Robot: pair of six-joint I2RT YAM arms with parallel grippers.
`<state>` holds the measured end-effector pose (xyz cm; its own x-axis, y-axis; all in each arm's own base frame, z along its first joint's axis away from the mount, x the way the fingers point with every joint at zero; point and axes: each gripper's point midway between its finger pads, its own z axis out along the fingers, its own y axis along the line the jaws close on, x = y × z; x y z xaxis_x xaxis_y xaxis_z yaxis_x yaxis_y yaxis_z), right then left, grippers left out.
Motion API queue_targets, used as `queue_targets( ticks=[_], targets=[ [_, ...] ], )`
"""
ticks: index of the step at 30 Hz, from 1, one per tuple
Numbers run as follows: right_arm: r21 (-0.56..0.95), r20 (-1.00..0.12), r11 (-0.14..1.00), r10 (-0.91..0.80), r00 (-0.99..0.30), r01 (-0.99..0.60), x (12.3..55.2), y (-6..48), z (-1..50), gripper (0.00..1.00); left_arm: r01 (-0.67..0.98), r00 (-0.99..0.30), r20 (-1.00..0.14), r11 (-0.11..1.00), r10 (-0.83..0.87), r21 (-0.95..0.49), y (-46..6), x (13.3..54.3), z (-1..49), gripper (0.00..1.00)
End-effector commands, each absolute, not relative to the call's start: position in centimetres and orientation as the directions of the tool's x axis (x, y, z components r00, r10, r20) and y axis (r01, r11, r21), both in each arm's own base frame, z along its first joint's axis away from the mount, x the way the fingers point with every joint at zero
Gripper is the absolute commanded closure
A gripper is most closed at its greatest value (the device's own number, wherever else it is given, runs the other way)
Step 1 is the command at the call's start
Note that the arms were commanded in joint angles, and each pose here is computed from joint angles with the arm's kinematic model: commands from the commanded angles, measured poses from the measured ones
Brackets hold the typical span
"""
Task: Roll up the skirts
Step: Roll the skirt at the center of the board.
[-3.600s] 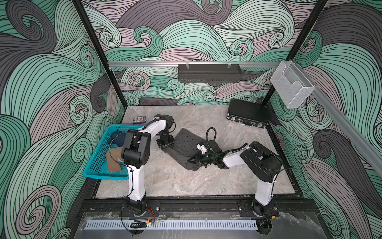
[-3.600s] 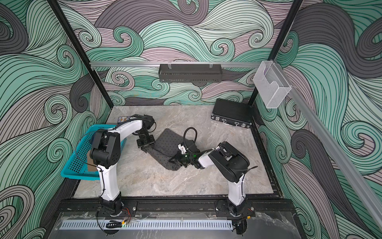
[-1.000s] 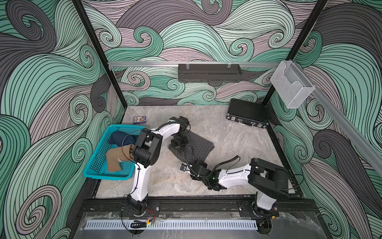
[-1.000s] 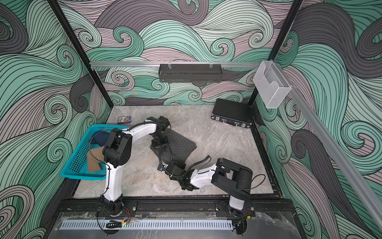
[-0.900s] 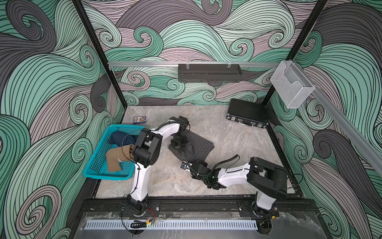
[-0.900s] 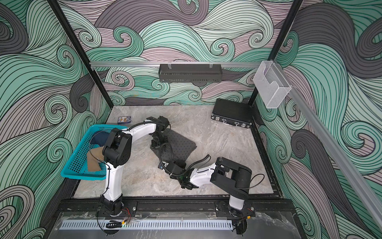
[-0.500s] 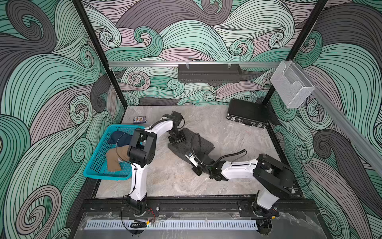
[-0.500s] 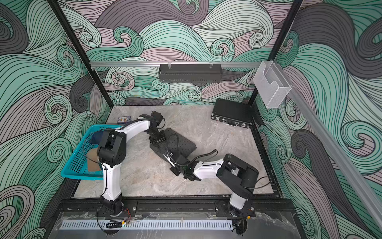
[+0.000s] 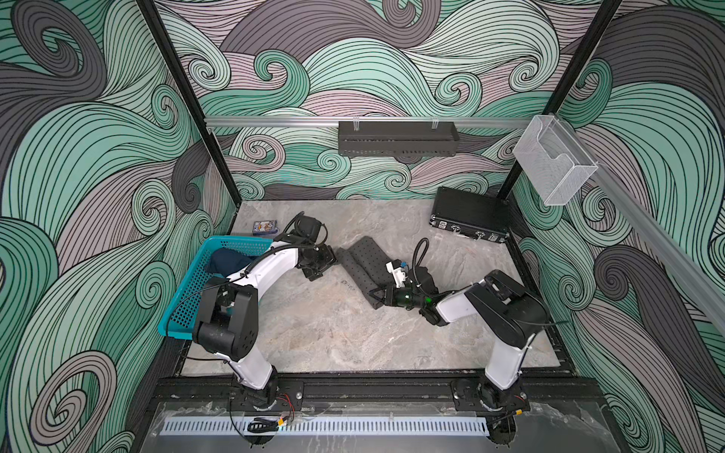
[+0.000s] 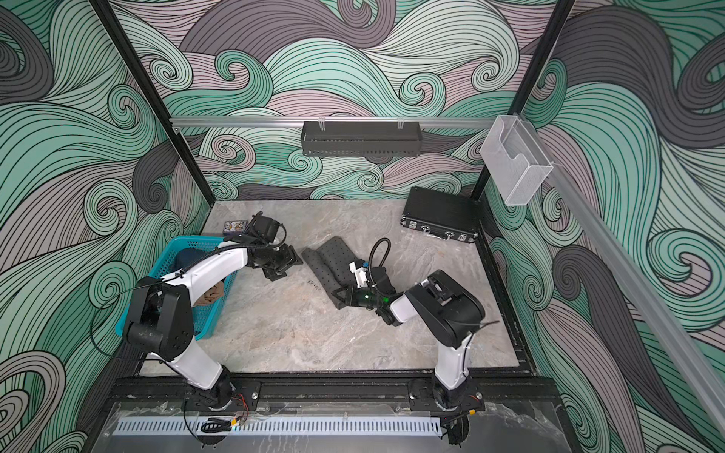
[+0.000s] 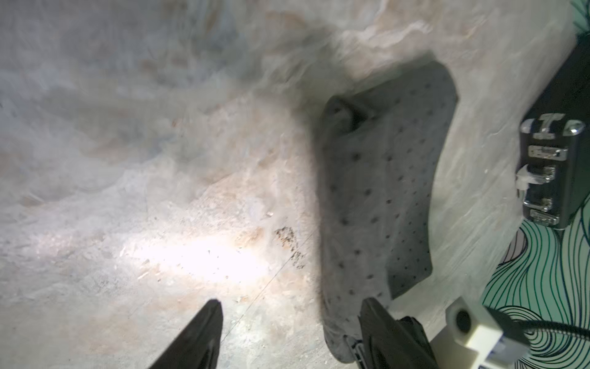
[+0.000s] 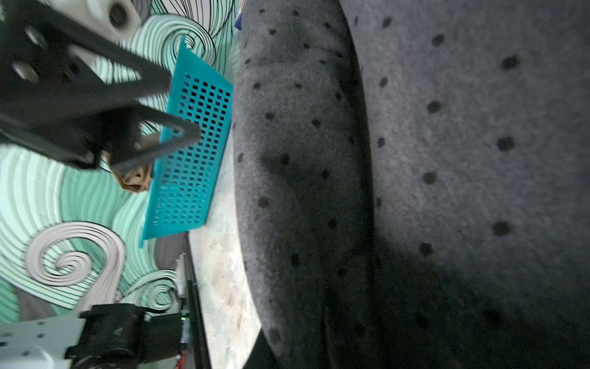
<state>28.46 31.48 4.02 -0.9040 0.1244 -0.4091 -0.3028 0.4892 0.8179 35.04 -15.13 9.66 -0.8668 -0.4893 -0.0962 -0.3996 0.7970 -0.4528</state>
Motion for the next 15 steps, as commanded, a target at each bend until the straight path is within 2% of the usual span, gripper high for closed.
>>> queue_targets(
  ticks=[1, 4, 6, 12, 15],
  targets=[
    [0.946, -0.112, 0.323, 0.239, -0.964, -0.03, 27.7, 31.4, 3.1, 1.0, -0.366, -0.842, -0.161, 0.766, -0.514, -0.529, -16.1, 36.3, 10.4, 0.31],
    [0.96, 0.024, 0.256, 0.326, -0.945, 0.113, 28.1, 30.3, 1.3, 1.0, -0.367, -0.86, -0.146, 0.792, -0.488, -0.488, -16.5, 36.2, 9.5, 0.33],
    [0.951, 0.088, 0.252, 0.345, -0.935, 0.182, 27.9, 29.9, 0.0, 1.0, -0.348, -0.871, -0.149, 0.803, -0.468, -0.484, -17.2, 36.7, 9.2, 0.33],
    [0.932, 0.102, 0.289, 0.365, -0.925, 0.217, 27.3, 28.9, -0.7, 1.0, -0.241, -0.902, -0.156, 0.769, -0.403, -0.591, -21.8, 38.8, 8.8, 0.31],
    [0.926, 0.115, 0.297, 0.367, -0.923, 0.233, 27.2, 28.7, -0.7, 1.0, -0.231, -0.902, -0.17, 0.776, -0.396, -0.587, -22.4, 39.8, 8.2, 0.31]
  ],
)
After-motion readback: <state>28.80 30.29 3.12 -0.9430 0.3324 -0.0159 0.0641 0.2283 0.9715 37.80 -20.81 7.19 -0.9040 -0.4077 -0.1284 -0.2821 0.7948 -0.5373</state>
